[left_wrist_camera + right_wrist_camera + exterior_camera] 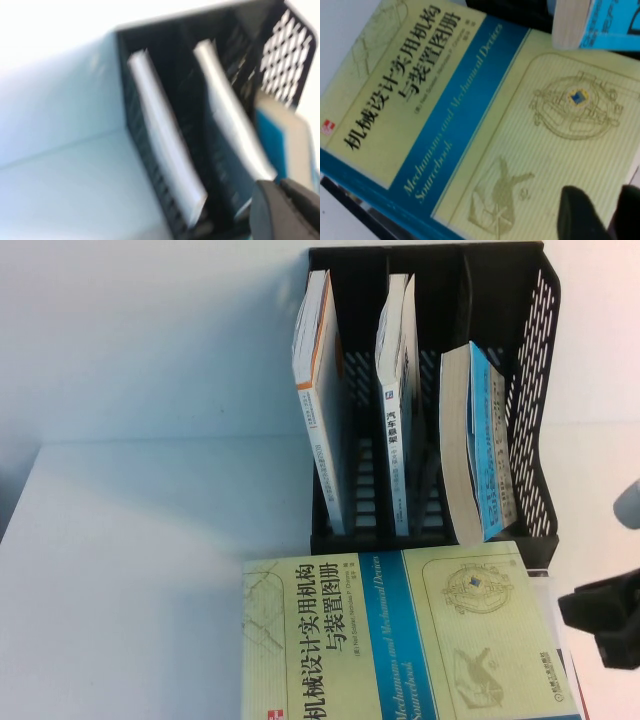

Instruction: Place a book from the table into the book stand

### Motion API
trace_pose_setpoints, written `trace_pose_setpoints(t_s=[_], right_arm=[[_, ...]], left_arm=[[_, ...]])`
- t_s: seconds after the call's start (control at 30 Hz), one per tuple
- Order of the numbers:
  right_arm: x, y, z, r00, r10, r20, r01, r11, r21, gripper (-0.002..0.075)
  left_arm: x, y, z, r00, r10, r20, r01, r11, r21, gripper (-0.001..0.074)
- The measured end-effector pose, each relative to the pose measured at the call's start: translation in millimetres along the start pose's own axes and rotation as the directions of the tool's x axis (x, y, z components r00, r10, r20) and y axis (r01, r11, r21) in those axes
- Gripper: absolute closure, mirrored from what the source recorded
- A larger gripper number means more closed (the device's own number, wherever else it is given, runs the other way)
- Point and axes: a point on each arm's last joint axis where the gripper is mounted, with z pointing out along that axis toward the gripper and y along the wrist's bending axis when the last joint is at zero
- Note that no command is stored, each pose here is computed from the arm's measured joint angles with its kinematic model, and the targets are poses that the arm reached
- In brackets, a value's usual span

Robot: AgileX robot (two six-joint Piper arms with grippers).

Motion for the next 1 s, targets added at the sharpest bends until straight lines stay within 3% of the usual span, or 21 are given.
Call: trace_pose_setpoints(t_s=[0.1,0.2,0.4,0.6,0.7,0.83,1.0], right_arm=[[-12.9,1.3,-0.6,0.998,0.017,0.055,-0.016,1.0,-0.017,0.0463],[-31.8,1.6,-1.9,0.995,0.021,0.097,-0.018,1.0,-0.025,0.0386],[-70.9,14.5,8.2,0.996,-0.025,0.085,0.029,0.998,-0.048,0.036],[-87.3,32.5,33.7,0.994,-0.06,-0.091,0.07,0.992,0.108,0.0357],[-93.1,41.5,45.1,0.996,-0.006,-0.084,0.023,0.979,0.203,0.0344],[-95.5,60.3,62.7,0.997,0.072,-0.019,-0.067,0.975,0.213,0.0311],[-101.8,76.3,86.2,0.998,0.057,-0.019,-0.048,0.949,0.312,0.0301]], left_arm=[[20.5,8.6,-5.3,0.998,0.002,-0.068,-0.005,0.999,-0.051,0.0736],[53.2,17.3,-4.0,0.987,-0.019,-0.16,0.005,0.996,-0.084,0.0736],[124.7,35.4,-12.9,0.977,-0.121,-0.176,0.104,0.989,-0.104,0.0736],[184.1,52.3,-46.7,0.972,-0.212,-0.1,0.204,0.975,-0.085,0.0737],[203.7,59.3,-63.0,0.973,-0.226,-0.05,0.222,0.972,-0.073,0.0737],[221.9,67.1,-84.1,0.975,-0.219,0.025,0.22,0.974,-0.057,0.0737],[233.7,72.5,-106.8,0.971,-0.219,0.095,0.223,0.974,-0.031,0.0737]])
